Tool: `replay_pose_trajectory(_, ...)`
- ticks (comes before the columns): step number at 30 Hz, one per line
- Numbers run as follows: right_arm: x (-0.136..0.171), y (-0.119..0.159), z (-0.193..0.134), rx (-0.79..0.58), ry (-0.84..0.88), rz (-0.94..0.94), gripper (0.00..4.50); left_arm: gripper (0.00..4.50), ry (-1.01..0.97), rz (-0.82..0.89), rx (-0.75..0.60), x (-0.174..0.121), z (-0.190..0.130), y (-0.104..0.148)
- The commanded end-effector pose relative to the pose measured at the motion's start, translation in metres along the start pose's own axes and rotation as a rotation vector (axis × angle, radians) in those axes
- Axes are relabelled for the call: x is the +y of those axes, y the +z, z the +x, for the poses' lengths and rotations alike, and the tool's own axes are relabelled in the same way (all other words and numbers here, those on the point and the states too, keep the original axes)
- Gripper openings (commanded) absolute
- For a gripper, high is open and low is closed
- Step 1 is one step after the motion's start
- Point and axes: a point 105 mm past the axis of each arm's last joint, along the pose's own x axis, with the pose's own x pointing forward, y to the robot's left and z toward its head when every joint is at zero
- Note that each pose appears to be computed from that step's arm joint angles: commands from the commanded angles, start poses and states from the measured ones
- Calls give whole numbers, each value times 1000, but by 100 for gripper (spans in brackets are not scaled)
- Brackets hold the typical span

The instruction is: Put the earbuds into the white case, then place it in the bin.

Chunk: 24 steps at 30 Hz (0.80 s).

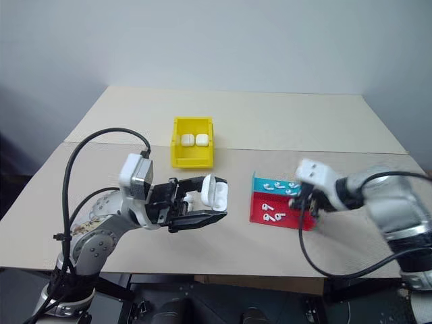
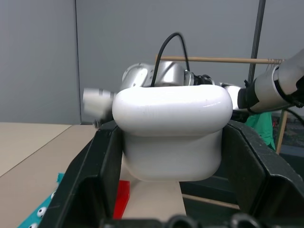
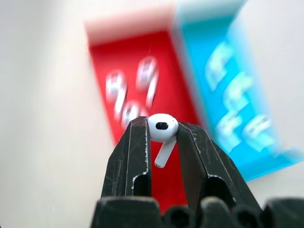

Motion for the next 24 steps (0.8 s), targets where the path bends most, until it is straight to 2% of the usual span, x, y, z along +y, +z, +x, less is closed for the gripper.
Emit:
replay_pose_trajectory(1, 17, 58, -25, -477, -15, 11, 62, 279, -47, 18, -33, -1, 4, 11)
replay_pose_trajectory(3, 31, 77, -31, -660, 14, 67, 62, 279, -69, 22, -38, 1, 8, 12)
replay_pose_trajectory(6, 51, 97, -33, -821, 83, 123, 62, 279, -90, 29, -38, 6, 12, 13)
replay_pose_trajectory(9, 69, 110, -30, -900, 161, 176, 62, 279, -100, 36, -38, 10, 15, 14)
replay_pose_trajectory(12, 89, 116, -20, -911, 216, 195, 62, 279, -100, 40, -38, 14, 17, 15)
replay_pose_trajectory(15, 96, 117, -11, -897, 218, 207, 62, 279, -102, 43, -37, 14, 17, 15)
replay_pose_trajectory(24, 89, 110, 10, -828, 115, 193, 62, 279, -106, 50, -37, 13, 17, 16)
